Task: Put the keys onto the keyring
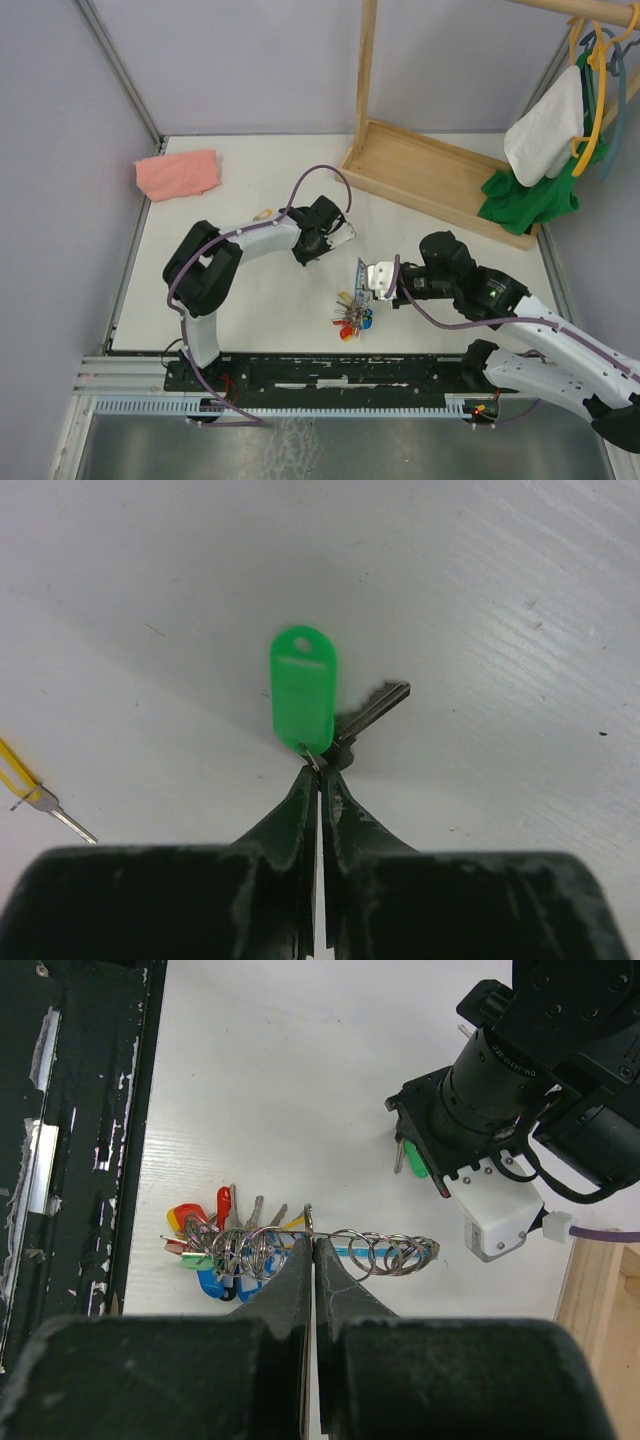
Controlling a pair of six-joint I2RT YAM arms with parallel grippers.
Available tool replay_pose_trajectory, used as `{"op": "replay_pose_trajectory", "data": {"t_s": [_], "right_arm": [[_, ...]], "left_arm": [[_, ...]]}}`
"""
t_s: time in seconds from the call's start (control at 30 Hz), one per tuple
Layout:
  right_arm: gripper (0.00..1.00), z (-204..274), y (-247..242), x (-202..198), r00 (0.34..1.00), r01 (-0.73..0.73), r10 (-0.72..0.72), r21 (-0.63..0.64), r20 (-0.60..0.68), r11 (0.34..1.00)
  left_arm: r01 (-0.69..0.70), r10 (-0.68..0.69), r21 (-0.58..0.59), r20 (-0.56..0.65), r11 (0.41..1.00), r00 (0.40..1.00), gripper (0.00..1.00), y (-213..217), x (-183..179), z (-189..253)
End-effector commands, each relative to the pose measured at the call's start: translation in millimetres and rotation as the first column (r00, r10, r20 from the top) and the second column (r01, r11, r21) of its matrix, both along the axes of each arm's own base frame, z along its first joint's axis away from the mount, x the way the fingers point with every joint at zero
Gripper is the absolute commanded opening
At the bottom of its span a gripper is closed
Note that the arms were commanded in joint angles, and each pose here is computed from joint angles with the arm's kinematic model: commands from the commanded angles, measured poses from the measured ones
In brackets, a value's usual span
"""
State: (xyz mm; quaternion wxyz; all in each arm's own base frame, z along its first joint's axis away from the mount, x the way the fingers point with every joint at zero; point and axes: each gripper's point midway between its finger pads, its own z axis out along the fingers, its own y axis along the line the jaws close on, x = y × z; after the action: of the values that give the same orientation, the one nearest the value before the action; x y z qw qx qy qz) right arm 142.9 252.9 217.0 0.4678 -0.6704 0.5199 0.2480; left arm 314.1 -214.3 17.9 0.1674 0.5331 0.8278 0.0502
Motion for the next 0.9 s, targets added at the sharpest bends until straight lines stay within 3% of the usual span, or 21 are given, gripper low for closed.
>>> {"op": "replay_pose_trajectory", "data": {"t_s": [0.0, 0.23, 0.37, 0.6, 0.87], "right_arm": [[0.01, 32.2, 5.4, 2.2, 0.997, -0.015, 0.008, 0.083, 0.083, 0.996], [0.01, 31.1, 7.2, 1.1, 0.997, -0.023, 0.016, 0.084, 0.076, 0.996], [0.01, 30.0, 8.6, 0.2, 0.997, -0.029, 0.022, 0.085, 0.074, 0.996], [0.01, 31.8, 9.7, 6.5, 0.997, 0.007, -0.015, 0.107, 0.078, 0.994], [0.01, 29.8, 10.3, 11.2, 0.995, 0.04, -0.052, 0.146, 0.081, 0.989]], "left_arm": [[0.02, -0.02, -0.054, 0.013, 0.998, 1.0, 0.03, -9.5, 3.5, 8.7], [-0.062, 0.078, -0.205, 0.069, 0.977, 0.995, 0.03, -19.0, -0.6, 31.0], [-0.101, 0.149, -0.358, 0.111, 0.928, 0.983, 0.03, -31.4, -1.0, 46.7], [-0.062, 0.267, -0.608, 0.253, 0.792, 0.93, 0.03, -42.0, 5.8, 97.2], [0.168, 0.286, -0.784, 0.404, 0.598, 0.869, 0.03, -48.2, -10.5, 151.9]]}}
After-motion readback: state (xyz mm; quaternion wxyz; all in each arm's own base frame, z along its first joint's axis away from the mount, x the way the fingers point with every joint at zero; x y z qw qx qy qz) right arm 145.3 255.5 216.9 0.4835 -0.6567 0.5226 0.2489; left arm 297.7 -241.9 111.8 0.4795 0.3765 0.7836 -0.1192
